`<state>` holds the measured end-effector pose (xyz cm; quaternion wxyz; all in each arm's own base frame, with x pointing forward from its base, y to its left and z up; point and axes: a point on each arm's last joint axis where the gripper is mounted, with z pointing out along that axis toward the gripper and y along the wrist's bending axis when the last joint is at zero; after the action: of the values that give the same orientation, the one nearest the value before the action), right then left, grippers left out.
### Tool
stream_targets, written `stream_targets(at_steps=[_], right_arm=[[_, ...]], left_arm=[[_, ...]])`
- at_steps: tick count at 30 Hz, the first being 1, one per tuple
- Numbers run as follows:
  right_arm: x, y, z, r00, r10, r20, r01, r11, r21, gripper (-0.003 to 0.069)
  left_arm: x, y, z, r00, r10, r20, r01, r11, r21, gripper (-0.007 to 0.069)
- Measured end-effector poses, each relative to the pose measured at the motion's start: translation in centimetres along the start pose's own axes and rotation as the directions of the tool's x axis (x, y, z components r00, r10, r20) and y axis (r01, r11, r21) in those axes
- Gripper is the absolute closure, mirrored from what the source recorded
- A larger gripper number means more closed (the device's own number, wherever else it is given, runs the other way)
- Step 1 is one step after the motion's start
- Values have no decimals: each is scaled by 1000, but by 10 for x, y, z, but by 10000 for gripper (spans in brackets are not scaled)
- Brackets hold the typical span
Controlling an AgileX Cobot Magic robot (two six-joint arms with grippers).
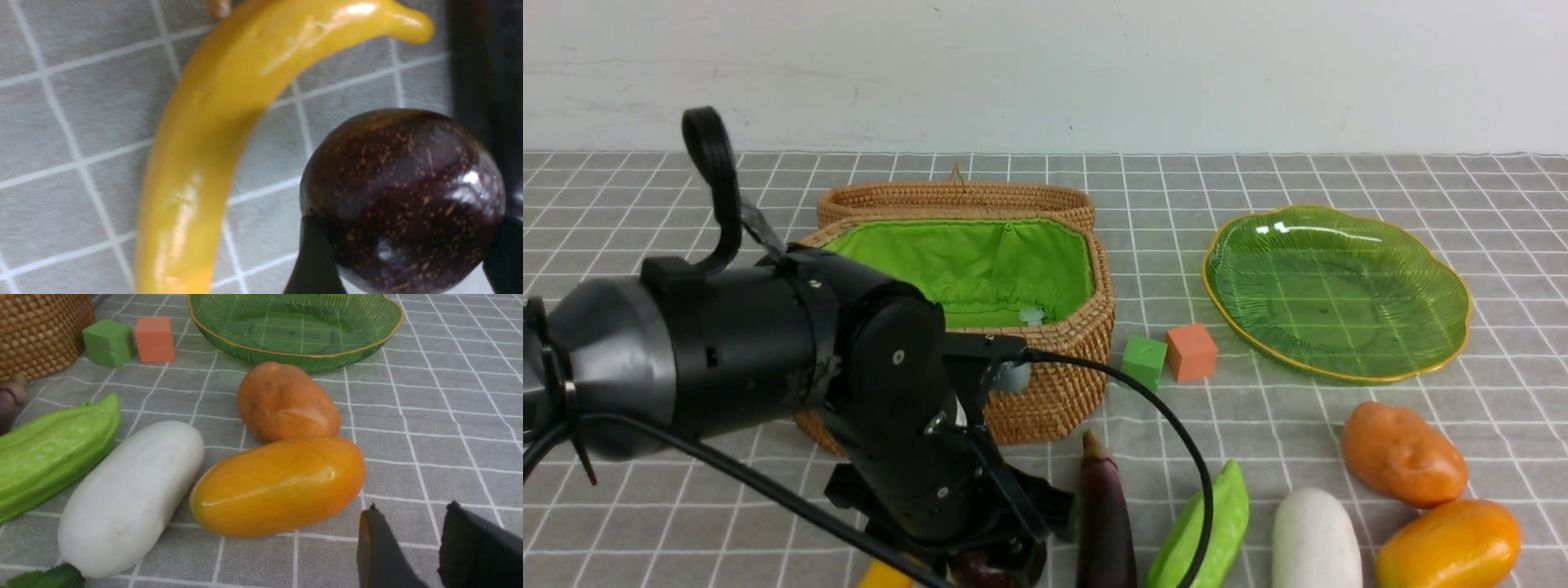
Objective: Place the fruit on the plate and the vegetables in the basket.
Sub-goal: Grab a mangosteen with your left arm and put it on the plate on the right
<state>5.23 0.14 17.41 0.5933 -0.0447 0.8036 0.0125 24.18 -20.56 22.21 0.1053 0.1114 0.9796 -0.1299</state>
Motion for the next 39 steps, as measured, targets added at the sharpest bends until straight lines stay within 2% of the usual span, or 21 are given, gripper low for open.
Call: stream_targets(at_steps=[4, 5, 9, 12, 17, 19, 22, 27, 31, 35, 39], right_arm=[[0, 0, 0, 1000, 0, 0, 0, 1000, 0, 418], [0, 0, 0, 1000, 0, 0, 0, 1000, 0, 418], [0, 0, 0, 1000, 0, 0, 0, 1000, 0, 418], [0, 0, 0, 1000, 0, 0, 0, 1000, 0, 418], [0, 0, 0, 1000, 0, 0, 0, 1000, 0, 418], [0, 0, 0, 1000, 0, 0, 0, 1000, 0, 418], [0, 0, 0, 1000, 0, 0, 0, 1000, 0, 418], [0, 0, 0, 1000, 0, 0, 0, 1000, 0, 418], [0, 0, 0, 1000, 0, 0, 0, 1000, 0, 418], [0, 0, 0, 1000, 0, 0, 0, 1000, 0, 418], [0, 0, 0, 1000, 0, 0, 0, 1000, 0, 418]], left_arm=[[-3, -9, -9, 999, 36, -23, -34, 998, 61, 136], [-10, -17, -20, 998, 65, -8, -64, 993, 95, 136], [-28, -30, -43, 994, 94, 63, -102, 986, 136, 136], [-55, -47, -70, 976, 133, 174, -163, 971, 174, 136], [-100, -70, -76, 948, 161, 274, -219, 956, 195, 139], [-133, -86, -64, 931, 168, 325, -244, 947, 210, 139], [-159, -99, -47, 916, 158, 370, -260, 934, 245, 139], [-192, -116, -5, 894, 67, 442, -241, 905, 350, 139], [-207, -122, 33, 861, -15, 508, -214, 896, 389, 139], [-207, -129, 65, 851, -38, 524, -203, 896, 395, 139], [-205, -130, 72, 855, -40, 517, -198, 896, 398, 118]])
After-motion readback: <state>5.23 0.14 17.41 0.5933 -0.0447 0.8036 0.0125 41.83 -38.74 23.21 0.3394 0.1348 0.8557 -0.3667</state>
